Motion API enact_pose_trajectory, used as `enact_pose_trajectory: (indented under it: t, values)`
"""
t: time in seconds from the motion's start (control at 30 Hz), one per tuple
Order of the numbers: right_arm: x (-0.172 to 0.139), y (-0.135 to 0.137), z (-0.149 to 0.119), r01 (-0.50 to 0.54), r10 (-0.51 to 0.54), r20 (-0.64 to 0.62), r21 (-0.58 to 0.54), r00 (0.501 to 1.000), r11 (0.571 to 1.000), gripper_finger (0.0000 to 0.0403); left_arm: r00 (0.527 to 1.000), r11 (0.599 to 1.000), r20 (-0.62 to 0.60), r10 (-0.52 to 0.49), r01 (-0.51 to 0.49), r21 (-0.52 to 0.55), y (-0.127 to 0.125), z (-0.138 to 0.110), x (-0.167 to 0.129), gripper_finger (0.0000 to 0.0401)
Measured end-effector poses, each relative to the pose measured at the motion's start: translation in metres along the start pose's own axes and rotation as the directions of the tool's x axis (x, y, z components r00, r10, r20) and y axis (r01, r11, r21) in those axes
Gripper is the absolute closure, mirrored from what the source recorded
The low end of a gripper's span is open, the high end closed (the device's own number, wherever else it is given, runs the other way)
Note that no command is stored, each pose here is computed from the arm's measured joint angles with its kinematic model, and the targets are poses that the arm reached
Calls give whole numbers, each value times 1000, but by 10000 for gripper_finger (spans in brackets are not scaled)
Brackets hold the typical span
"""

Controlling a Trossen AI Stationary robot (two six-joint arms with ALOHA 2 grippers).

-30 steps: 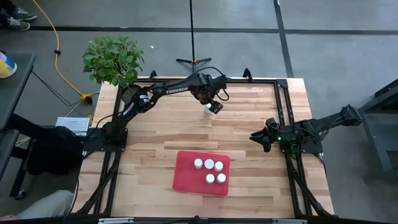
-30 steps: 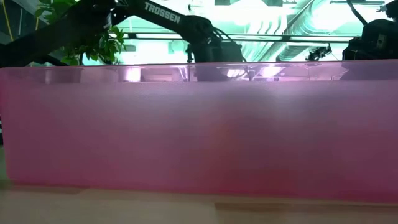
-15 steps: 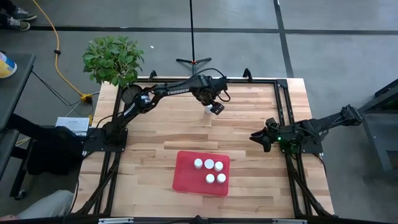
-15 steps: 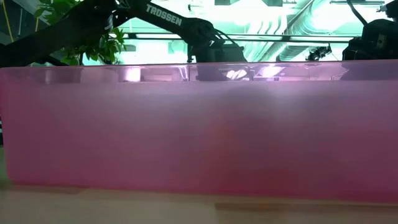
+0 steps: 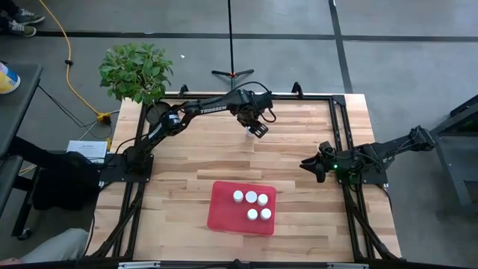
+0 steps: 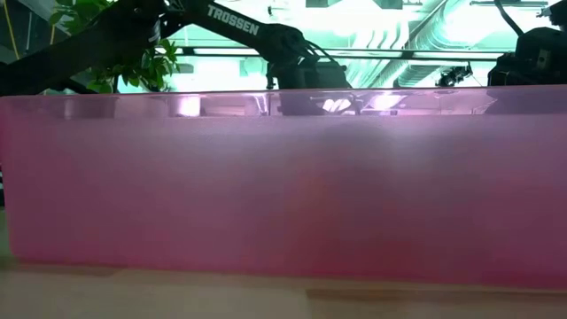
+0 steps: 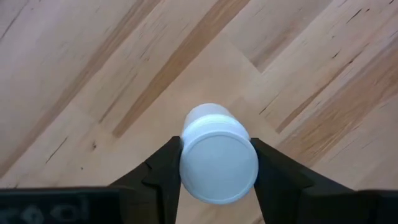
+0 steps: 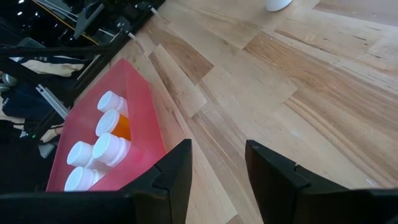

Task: Pick and place pill bottles into a basket
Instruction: Put the white pill bottle into the red bin

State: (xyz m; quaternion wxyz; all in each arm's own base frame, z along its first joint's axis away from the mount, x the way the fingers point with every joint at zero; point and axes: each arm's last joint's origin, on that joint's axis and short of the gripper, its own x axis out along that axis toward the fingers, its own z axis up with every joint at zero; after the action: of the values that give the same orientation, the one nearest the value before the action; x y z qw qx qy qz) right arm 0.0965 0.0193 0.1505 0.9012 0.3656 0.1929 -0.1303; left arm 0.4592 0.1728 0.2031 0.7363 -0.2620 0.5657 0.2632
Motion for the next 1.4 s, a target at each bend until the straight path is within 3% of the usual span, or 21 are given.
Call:
enact_pose_trajectory:
  t: [0.37, 0.57, 0.93, 1.13, 1.4]
  values:
    - [0, 0, 0, 1, -1, 2, 0, 1000, 1000, 263, 1000, 1000, 16, -26, 26, 4, -2, 4, -13, 208]
    - [0, 0, 0, 1, -1, 2, 0, 1000, 1000, 263, 989, 997, 127, -72, 71, 15, -5, 12, -46, 208]
    - [0, 0, 0, 1, -1, 2, -1, 1000, 1000, 263, 934, 998, 353, -59, 45, 49, -1, 10, -122, 208]
    - [0, 0, 0, 1, -1, 2, -10, 1000, 1000, 263, 854, 993, 508, -114, 97, 59, 1, 7, -171, 208]
    - [0, 0, 0, 1, -1, 2, -19, 1000, 1000, 263, 658, 976, 724, -206, 187, 108, 6, -4, -244, 208]
